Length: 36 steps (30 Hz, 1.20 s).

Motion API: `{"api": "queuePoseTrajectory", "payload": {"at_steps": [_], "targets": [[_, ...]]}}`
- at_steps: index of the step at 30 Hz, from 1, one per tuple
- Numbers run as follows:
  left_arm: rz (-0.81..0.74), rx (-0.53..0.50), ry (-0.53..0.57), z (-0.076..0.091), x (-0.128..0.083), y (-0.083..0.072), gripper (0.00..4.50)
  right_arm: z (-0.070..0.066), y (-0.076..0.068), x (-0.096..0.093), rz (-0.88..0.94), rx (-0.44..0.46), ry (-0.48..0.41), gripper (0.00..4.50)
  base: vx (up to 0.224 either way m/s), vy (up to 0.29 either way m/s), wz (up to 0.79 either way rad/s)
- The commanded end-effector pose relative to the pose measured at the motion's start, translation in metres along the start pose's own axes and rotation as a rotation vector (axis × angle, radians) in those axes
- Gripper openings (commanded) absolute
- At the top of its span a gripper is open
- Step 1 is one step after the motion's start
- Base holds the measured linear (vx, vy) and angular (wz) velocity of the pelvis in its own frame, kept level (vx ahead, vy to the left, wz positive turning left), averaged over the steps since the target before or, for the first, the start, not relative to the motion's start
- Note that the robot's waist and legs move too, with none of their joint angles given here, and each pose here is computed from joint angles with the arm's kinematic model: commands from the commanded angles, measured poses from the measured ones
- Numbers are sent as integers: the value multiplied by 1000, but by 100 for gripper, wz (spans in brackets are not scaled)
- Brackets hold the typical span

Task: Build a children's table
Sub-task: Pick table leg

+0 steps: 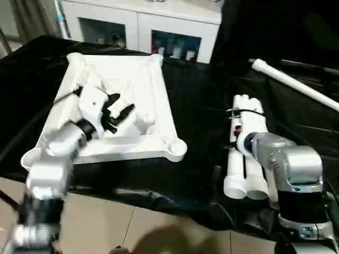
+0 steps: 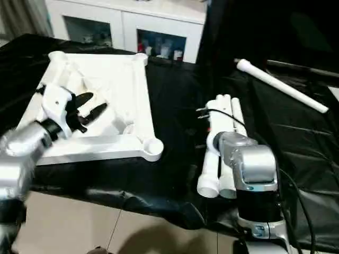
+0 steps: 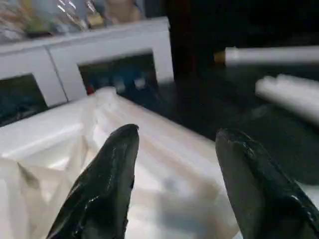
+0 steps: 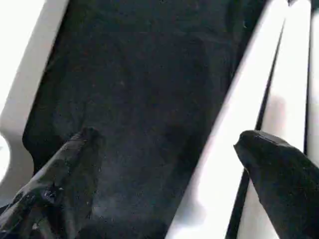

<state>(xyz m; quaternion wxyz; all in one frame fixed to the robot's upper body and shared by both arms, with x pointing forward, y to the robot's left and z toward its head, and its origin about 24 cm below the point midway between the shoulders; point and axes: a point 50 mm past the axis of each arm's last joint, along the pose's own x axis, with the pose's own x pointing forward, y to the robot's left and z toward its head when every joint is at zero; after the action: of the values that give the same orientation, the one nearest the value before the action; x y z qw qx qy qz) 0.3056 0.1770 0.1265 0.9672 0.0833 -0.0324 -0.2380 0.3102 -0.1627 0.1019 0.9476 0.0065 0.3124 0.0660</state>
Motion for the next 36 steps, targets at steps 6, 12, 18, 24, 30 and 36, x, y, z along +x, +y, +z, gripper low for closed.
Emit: {"api": "queuePoseTrajectory", "payload": {"at_steps": [6, 12, 18, 24, 30, 36], "targets": [[24, -1, 41, -5, -12, -35, 296, -15, -7, 0, -20, 49, 119, 450, 0, 0, 0], [-75, -2, 73, -8, -19, -63, 296, -20, -10, 9, -29, 61, 178, 450, 0, 0, 0], [-136, -5, 87, -5, -24, -75, 296, -24, -4, 18, 19, 91, 219, 450, 0, 0, 0], [-143, 18, 99, -5, -27, -77, 296, -27, 0, 24, 46, 113, 237, 450, 0, 0, 0], [-143, 22, 117, -4, -29, -79, 296, -29, 5, 33, 69, 130, 263, 450, 0, 0, 0], [-150, 27, 116, -3, -29, -79, 306, -29, 6, 37, 81, 141, 268, 404, 0, 0, 0]]}}
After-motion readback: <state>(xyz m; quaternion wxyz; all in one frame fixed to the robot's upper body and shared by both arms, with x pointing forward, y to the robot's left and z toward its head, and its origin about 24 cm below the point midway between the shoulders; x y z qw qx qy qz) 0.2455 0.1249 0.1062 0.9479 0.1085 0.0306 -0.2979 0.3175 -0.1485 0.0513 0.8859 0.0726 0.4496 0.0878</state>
